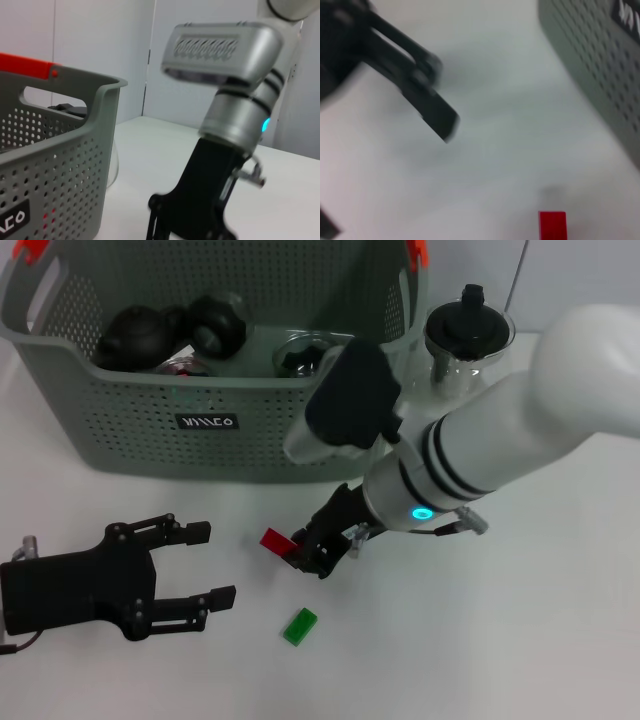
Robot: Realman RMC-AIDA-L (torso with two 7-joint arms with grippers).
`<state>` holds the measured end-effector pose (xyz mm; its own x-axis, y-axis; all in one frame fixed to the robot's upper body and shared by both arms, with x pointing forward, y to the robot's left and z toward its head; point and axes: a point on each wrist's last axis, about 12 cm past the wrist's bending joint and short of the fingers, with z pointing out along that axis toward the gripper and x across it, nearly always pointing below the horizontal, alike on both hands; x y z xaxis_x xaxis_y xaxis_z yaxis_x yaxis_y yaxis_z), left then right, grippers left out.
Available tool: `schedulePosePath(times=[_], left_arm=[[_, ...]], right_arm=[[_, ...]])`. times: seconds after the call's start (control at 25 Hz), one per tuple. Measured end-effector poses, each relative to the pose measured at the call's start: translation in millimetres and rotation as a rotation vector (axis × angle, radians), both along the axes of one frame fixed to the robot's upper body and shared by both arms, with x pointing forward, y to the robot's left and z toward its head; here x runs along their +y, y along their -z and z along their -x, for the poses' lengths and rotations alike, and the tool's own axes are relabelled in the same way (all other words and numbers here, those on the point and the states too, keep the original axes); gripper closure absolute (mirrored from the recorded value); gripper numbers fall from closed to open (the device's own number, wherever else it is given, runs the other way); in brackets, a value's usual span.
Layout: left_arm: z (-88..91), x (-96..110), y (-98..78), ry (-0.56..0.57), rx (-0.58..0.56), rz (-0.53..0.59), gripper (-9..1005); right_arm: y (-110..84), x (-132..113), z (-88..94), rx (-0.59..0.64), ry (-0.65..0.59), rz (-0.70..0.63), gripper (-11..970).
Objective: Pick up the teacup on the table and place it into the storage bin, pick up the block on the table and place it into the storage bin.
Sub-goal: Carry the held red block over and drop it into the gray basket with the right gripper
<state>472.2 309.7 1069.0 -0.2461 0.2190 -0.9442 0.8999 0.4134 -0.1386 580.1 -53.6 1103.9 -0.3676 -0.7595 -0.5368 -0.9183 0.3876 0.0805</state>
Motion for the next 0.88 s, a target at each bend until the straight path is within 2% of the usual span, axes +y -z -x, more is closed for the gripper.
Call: schedulePosePath(times=[0.12, 0.4, 0.6, 0.76, 0.88], left_arm=[[0.7, 1, 0.1, 0.004, 0.006, -0.001, 170], [1.1, 1, 0.1, 0.004, 0.011, 0.000, 170], [1.0, 0, -0.3, 0.007, 0.012, 0.003, 170], [0.8, -2, -0.1, 0.016, 0.013, 0.006, 170], [0.6, -3, -0.4, 0.020, 0.013, 0.008, 170]], right_arm=[[-16.7, -11, 4.9, 0.004, -0.008, -0.030, 762], [-78.6, -56, 17.4, -0.004, 0.020, -0.164, 749], [-127.1, -79, 22.1, -0.043, 0.016, -0.300, 740], [-170.0, -94, 13.0, -0.114, 0.035, -0.428, 733], [-199.6, -99, -4.3, -0.168, 0.062, -0.479, 728]])
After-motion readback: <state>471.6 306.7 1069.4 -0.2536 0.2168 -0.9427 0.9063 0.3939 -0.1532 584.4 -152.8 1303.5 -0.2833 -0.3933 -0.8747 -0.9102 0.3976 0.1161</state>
